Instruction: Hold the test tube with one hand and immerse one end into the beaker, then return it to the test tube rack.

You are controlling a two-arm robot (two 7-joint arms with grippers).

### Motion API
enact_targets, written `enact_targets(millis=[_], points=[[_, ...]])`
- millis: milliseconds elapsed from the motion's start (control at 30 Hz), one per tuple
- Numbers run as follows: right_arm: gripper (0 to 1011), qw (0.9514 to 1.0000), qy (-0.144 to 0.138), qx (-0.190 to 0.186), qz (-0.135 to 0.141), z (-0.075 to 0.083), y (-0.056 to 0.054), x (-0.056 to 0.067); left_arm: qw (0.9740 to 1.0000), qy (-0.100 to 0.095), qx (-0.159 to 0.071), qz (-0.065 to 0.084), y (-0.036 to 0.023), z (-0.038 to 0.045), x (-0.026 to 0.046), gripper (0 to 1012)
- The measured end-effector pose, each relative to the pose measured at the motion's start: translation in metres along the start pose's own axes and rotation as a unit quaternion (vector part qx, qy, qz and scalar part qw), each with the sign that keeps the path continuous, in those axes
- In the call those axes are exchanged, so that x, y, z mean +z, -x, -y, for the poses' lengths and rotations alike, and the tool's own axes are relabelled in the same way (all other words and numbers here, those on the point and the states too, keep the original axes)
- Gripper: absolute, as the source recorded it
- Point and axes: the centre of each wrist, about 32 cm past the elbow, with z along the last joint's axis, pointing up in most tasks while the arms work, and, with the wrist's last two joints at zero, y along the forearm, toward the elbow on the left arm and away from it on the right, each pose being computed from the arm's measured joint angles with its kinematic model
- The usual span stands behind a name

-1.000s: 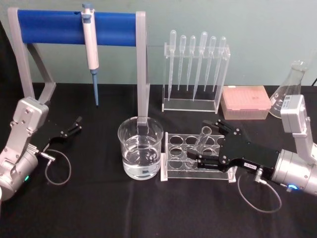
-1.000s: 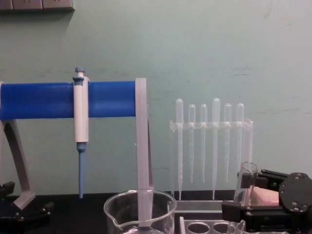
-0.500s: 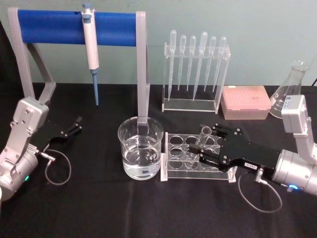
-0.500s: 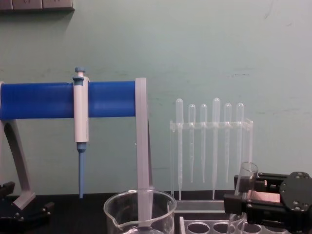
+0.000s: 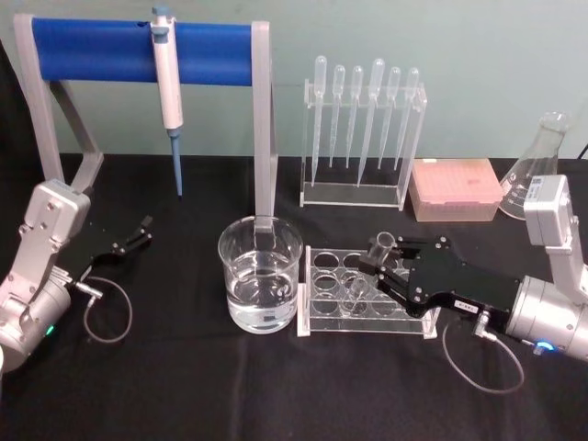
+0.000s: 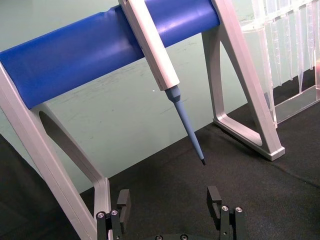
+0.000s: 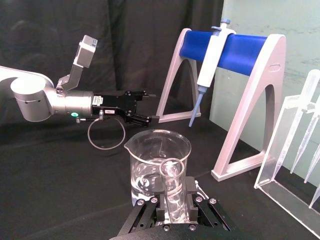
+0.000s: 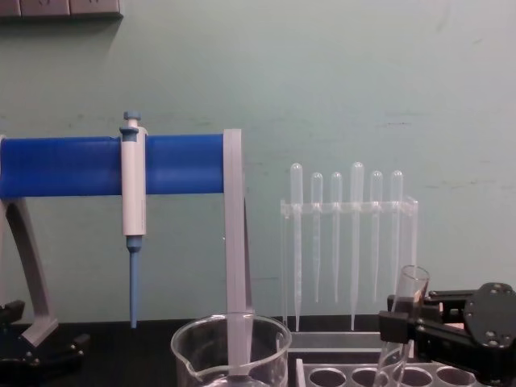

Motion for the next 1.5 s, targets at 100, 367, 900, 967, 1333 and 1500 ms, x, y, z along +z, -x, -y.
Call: enact_targets(millis=[100, 367, 900, 967, 1333, 1500], points=[[242, 1.0, 0.0, 0.0, 0.0, 0.0, 0.0, 0.0, 1.0, 0.0, 0.0, 0.0, 0.0, 0.0, 0.0, 1000], [242, 1.0, 0.001, -0.002, 0.005, 0.0, 0.0, 0.001, 1.0, 0.0, 0.0, 0.0, 0.0, 0.0, 0.0, 1000], [241, 0.9998, 0.0, 0.014, 0.016, 0.002, -0.018, 0.04, 1.0, 0.0, 0.0, 0.0, 0.0, 0.0, 0.0, 1000], [241, 0.9997, 0.003, 0.023, 0.013, 0.002, -0.02, 0.046, 1.0, 0.0, 0.0, 0.0, 0.0, 0.0, 0.0, 1000], [241, 0.9986, 0.018, 0.038, 0.032, 0.006, -0.039, 0.094, 1.0, 0.0, 0.0, 0.0, 0.0, 0.0, 0.0, 1000], [241, 0.9982, 0.022, 0.039, 0.038, 0.005, -0.046, 0.108, 1.0, 0.0, 0.0, 0.0, 0.0, 0.0, 0.0, 1000]])
